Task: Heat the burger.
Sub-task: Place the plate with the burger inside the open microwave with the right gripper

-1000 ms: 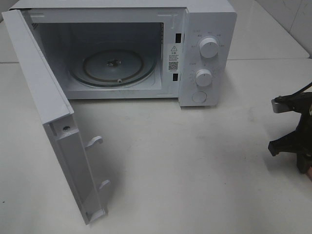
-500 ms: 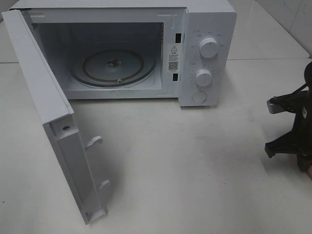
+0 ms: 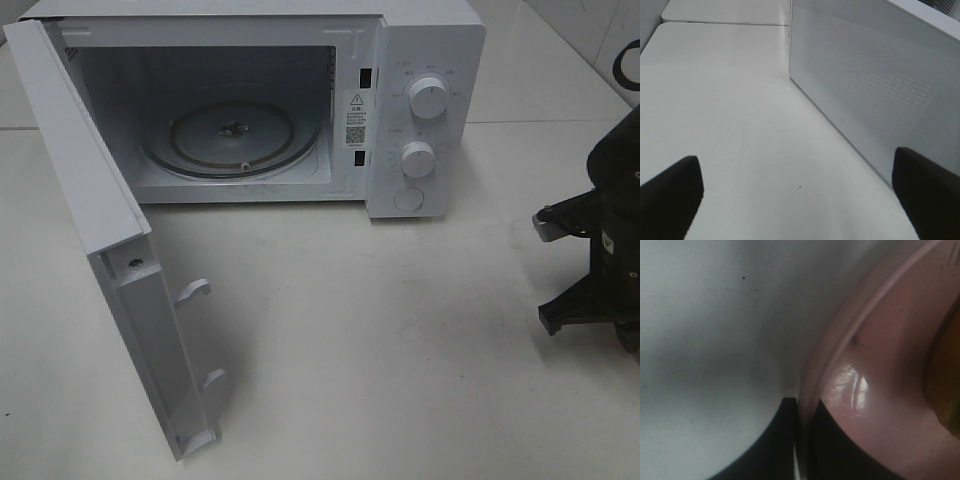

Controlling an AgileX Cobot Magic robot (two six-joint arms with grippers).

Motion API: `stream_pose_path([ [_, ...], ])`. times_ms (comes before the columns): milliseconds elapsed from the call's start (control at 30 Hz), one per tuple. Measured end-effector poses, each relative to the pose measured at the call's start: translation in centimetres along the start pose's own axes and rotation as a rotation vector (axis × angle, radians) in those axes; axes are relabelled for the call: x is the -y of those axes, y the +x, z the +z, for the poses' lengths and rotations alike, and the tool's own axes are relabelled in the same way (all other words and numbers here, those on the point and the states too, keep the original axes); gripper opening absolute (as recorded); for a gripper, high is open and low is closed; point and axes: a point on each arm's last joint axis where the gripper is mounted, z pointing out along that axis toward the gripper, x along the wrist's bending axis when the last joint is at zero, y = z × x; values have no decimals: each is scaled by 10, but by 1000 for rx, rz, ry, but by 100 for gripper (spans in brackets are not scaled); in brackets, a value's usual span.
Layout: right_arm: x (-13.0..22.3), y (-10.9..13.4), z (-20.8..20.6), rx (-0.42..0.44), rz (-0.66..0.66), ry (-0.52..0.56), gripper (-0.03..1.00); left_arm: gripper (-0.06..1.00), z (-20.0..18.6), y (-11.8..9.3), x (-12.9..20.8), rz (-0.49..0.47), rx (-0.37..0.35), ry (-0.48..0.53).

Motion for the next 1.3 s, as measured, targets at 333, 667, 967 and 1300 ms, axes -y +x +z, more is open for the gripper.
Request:
stream_pose_path([
  [333,5,-4,-15,49,-5,-39,4,97,0,0,0,0,0,0],
  [667,26,1,-30,68,-32,-72,4,97,0,0,0,0,0,0],
  [967,43,14,-48,86,-102,-112,4,97,0,0,0,0,0,0],
  [1300,59,36,-72,101,-214,-184,4,97,0,0,0,0,0,0],
])
